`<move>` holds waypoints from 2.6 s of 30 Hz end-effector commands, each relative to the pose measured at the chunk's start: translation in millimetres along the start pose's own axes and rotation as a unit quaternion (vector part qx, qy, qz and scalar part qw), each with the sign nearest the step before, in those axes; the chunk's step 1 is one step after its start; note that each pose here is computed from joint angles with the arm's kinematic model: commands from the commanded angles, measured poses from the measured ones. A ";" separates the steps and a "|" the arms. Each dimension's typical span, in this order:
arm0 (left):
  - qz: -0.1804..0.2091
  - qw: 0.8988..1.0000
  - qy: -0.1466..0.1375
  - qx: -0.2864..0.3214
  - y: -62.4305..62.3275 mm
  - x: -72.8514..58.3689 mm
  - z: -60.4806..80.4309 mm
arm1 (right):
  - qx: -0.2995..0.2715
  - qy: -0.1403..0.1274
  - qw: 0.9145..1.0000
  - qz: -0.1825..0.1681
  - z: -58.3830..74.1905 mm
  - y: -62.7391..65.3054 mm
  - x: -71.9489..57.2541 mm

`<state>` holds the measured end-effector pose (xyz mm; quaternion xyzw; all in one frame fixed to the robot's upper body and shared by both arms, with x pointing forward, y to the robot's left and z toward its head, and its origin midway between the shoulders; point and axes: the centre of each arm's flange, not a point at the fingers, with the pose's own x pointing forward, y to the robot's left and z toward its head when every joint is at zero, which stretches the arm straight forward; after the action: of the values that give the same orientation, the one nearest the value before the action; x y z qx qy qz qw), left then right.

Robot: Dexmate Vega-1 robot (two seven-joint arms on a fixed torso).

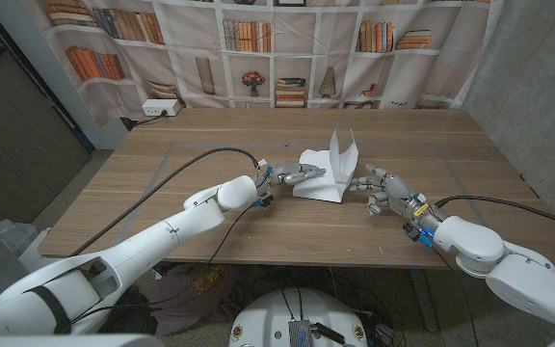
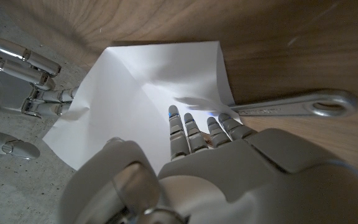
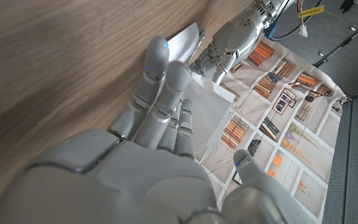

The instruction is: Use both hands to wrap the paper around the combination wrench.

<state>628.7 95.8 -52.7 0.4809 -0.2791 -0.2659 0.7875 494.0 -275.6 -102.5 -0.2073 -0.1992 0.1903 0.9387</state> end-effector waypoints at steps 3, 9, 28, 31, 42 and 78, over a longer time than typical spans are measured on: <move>0.004 1.000 -0.002 -0.005 -2.9 -1.9 0.4 | 0.008 -0.017 1.000 0.016 3.4 6.9 12.4; 0.009 1.000 -0.007 -0.012 -3.1 -5.3 0.7 | 0.010 -0.016 1.000 0.022 1.8 8.3 16.1; 0.022 0.997 -0.035 -0.071 -6.3 -9.8 -5.9 | 0.004 -0.011 0.999 0.031 -0.9 11.7 15.1; 0.022 0.996 -0.037 -0.074 -6.7 -9.7 -6.1 | 0.003 -0.011 0.999 0.032 -0.6 12.8 15.5; 0.022 0.996 -0.037 -0.081 -7.0 -11.6 -6.8 | -0.004 -0.018 0.999 0.045 2.9 21.4 19.7; 0.031 0.996 -0.046 -0.076 1.5 -13.6 1.1 | -0.029 -0.012 0.996 0.088 -0.8 34.7 38.3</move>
<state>620.1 105.4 -57.7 0.3947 -0.3069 -0.2840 0.8182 514.3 -231.9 -108.0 -0.2426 -0.1959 0.2678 0.9116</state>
